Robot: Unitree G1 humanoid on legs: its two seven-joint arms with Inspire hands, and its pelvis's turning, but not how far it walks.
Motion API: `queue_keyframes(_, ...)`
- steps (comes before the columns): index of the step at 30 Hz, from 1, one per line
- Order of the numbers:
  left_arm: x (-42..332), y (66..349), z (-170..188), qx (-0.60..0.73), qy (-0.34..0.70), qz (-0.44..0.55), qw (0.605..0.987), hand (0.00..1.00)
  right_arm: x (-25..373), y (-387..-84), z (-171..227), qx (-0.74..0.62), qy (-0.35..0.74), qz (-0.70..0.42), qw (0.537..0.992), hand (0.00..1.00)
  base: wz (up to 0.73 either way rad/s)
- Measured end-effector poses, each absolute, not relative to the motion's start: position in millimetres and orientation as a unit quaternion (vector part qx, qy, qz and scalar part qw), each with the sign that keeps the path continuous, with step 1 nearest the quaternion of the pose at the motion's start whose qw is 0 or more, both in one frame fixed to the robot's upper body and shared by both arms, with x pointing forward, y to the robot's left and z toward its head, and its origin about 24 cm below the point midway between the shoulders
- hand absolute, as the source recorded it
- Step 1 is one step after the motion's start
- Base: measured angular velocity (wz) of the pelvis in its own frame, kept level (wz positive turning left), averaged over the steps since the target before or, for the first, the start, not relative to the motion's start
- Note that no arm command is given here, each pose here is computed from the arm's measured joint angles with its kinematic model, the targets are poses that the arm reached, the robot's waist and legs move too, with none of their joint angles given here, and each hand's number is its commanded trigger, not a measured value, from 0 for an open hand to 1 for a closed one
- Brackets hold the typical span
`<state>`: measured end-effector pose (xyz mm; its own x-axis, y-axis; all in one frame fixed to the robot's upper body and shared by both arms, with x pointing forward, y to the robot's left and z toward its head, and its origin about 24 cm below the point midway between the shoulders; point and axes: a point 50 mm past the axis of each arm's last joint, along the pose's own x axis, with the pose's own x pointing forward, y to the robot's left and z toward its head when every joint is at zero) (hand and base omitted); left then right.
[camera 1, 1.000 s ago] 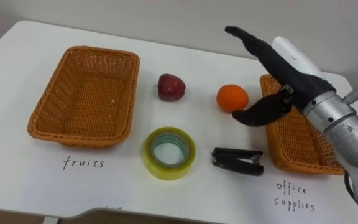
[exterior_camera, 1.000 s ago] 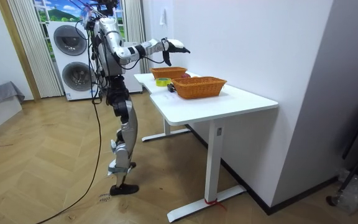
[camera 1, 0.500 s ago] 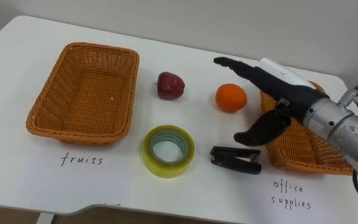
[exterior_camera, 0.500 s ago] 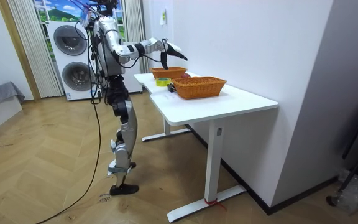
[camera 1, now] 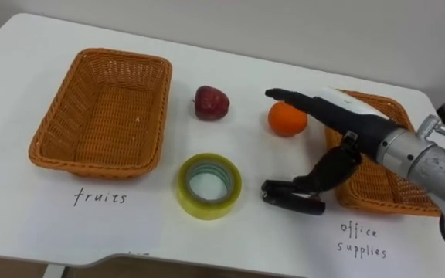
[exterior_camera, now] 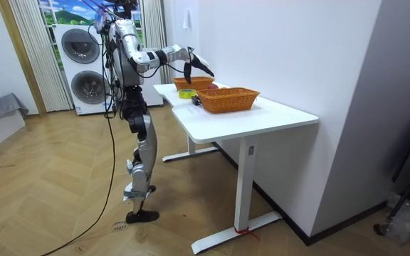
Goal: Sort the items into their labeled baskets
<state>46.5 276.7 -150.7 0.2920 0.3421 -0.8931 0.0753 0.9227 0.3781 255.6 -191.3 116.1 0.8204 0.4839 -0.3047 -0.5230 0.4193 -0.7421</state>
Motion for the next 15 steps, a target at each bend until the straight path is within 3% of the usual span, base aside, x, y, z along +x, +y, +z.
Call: queue_keyframes(15,58.9,275.4,-149.8,0.183,0.579,0.080,0.790,0.00,247.5,-186.9,93.7,-0.454,0.089,0.346,0.816,0.00,-0.01)
